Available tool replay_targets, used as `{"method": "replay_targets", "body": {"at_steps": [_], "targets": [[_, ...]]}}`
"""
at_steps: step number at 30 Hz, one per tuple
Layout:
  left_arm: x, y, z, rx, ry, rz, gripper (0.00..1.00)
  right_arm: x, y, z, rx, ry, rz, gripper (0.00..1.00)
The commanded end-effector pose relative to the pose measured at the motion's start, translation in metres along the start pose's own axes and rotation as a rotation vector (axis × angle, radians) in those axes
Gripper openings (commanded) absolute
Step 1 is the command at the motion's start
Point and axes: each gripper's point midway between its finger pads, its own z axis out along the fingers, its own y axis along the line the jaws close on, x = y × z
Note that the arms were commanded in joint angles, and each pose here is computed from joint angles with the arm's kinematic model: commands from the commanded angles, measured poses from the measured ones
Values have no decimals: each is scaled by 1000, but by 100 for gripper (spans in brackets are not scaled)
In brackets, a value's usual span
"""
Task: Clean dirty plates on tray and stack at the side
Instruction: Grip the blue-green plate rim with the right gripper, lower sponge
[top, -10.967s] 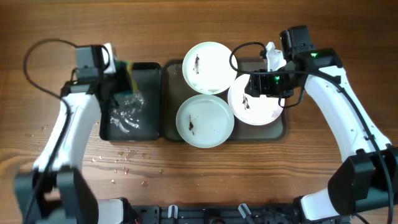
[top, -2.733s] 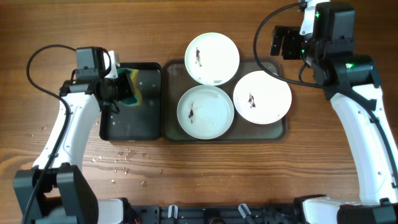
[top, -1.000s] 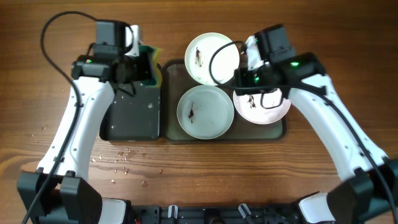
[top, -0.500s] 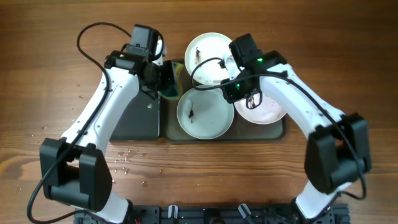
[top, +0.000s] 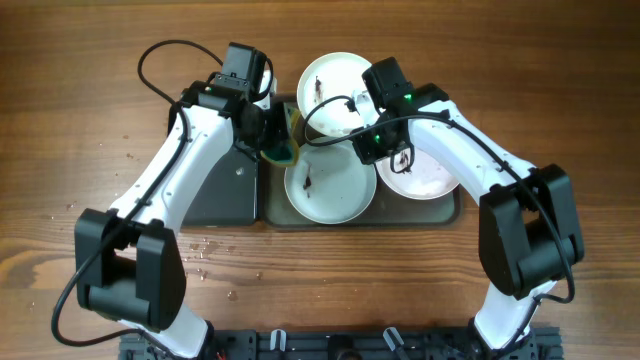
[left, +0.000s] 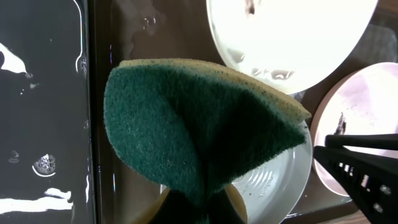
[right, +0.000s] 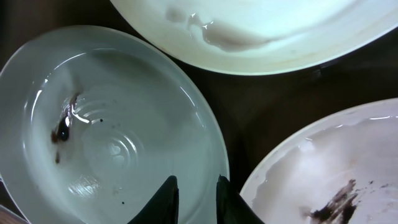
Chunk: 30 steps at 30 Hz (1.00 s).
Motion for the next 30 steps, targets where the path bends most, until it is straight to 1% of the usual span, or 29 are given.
{"method": "replay_targets", "body": {"at_steps": [1,9,24,27,28,29,30], "targets": [[1,-1,4,3,15,-17,4,1,-1,7,6,5,-33,22],[7,-8,8,3,33,1,4,-4,-7,7,36,-16,-45,22],[12,-14,11,5,42,20,4,18,-11,35,27,32,-33,22],[12,-14,11,5,44,19,4,17,-10,36,25,26,-32,15],[12,-14,12,5,44,19,4,15,-8,36,10,19,-34,12],[12,-14,12,4,44,19,4,13,-5,36,-8,13,-34,7],[13,-13,12,3,47,19,4,12,0,36,-35,8,-27,4]]}}
